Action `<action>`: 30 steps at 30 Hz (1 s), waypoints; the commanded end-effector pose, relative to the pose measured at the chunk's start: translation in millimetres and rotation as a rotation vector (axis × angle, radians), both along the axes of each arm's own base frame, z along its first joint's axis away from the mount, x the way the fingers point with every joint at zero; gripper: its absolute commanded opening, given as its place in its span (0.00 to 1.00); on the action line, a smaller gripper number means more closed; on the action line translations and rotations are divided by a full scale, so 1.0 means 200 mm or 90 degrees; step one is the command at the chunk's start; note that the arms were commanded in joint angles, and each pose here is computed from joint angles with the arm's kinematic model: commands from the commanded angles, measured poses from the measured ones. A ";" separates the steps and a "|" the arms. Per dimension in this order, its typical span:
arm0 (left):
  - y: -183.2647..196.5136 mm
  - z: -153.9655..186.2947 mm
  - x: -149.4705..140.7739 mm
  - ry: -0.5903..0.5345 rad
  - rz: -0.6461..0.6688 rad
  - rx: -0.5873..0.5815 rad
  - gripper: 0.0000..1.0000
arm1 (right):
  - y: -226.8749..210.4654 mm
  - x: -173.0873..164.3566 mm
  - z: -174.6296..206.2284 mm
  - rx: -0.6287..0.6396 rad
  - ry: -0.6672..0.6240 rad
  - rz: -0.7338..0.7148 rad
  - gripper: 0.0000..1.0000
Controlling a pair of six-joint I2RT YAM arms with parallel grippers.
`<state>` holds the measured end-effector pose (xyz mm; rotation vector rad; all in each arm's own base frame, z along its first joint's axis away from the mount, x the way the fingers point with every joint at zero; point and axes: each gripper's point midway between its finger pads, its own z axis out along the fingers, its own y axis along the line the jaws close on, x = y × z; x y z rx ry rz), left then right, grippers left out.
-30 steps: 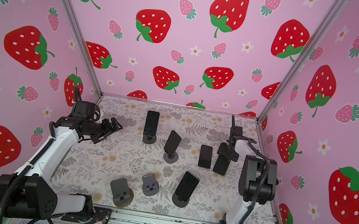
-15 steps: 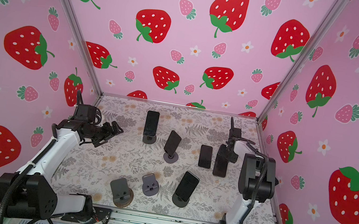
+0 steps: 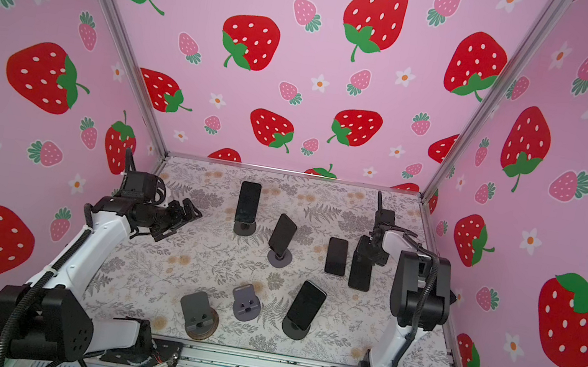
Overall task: Remove the phone from the phone stand
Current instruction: Place the phone to the middle-right of the table.
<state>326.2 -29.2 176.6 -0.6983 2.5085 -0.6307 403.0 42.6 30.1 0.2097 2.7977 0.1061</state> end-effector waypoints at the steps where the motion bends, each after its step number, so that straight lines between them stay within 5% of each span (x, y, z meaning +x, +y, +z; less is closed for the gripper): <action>1: 0.00 0.03 -0.01 -0.009 0.006 0.001 1.00 | 0.02 0.03 0.13 -0.002 -0.037 0.004 0.67; 8: -0.05 0.09 -0.01 -0.031 -0.010 0.004 1.00 | 0.05 0.04 0.42 0.005 -0.144 -0.006 0.71; 17: -0.26 0.18 0.03 -0.071 -0.086 0.010 0.99 | 0.45 0.07 0.93 0.111 -0.299 0.098 0.79; 22: -0.43 0.32 0.06 -0.136 -0.181 -0.032 0.99 | 0.60 0.05 1.13 0.190 -0.400 0.151 0.91; 23: -0.48 0.36 0.07 -0.153 -0.205 -0.053 0.99 | 0.62 0.05 1.17 0.205 -0.433 0.151 1.00; 30: -0.70 0.60 0.08 -0.278 -0.343 -0.065 0.99 | 0.69 -0.07 1.25 0.289 -0.553 0.203 1.00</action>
